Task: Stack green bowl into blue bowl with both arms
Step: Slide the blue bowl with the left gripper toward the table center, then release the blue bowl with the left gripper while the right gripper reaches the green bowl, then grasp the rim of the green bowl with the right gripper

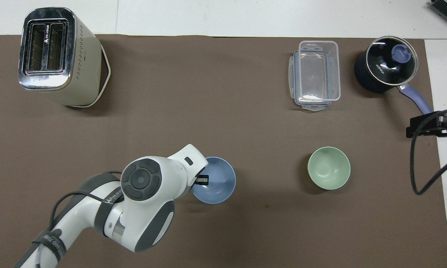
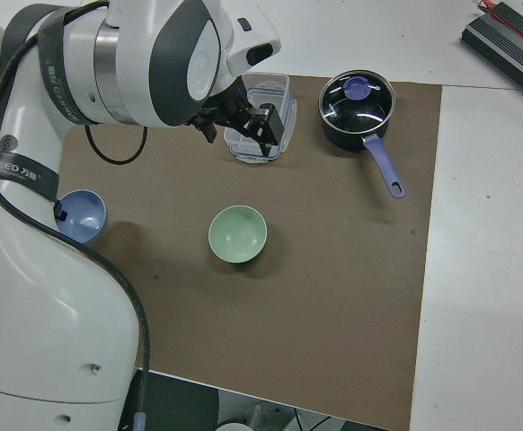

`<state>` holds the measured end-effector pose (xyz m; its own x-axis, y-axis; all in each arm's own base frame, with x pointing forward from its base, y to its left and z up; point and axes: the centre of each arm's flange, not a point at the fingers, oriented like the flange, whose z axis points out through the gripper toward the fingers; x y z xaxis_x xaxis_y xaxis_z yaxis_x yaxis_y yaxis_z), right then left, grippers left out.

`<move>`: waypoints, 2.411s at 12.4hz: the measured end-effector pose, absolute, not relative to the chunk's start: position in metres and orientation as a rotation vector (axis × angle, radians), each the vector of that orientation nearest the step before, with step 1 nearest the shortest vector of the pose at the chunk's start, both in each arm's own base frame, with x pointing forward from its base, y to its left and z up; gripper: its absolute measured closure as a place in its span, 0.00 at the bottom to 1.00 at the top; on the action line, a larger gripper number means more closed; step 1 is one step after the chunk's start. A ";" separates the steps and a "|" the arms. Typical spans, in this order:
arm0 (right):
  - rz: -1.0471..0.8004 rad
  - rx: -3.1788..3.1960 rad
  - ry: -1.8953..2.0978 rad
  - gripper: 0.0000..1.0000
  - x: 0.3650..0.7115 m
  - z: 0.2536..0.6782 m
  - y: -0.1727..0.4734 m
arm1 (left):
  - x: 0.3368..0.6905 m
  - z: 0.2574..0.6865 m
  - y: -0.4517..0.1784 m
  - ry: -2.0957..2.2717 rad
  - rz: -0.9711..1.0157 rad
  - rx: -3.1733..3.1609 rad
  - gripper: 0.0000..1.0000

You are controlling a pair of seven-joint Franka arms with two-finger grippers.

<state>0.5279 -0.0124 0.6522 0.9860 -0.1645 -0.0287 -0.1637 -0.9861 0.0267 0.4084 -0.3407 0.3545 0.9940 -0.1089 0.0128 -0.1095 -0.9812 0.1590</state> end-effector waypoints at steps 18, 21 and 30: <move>0.031 3.109 -0.241 0.00 0.535 0.592 -0.008 | 0.505 0.436 -0.225 0.114 -0.045 2.980 0.00; 0.058 3.111 -0.236 0.00 0.538 0.528 -0.008 | 0.525 0.476 -0.161 0.071 -0.044 2.981 0.00; 0.057 3.122 -0.194 0.00 0.524 0.361 -0.011 | 0.546 0.588 -0.060 -0.090 0.013 3.144 0.00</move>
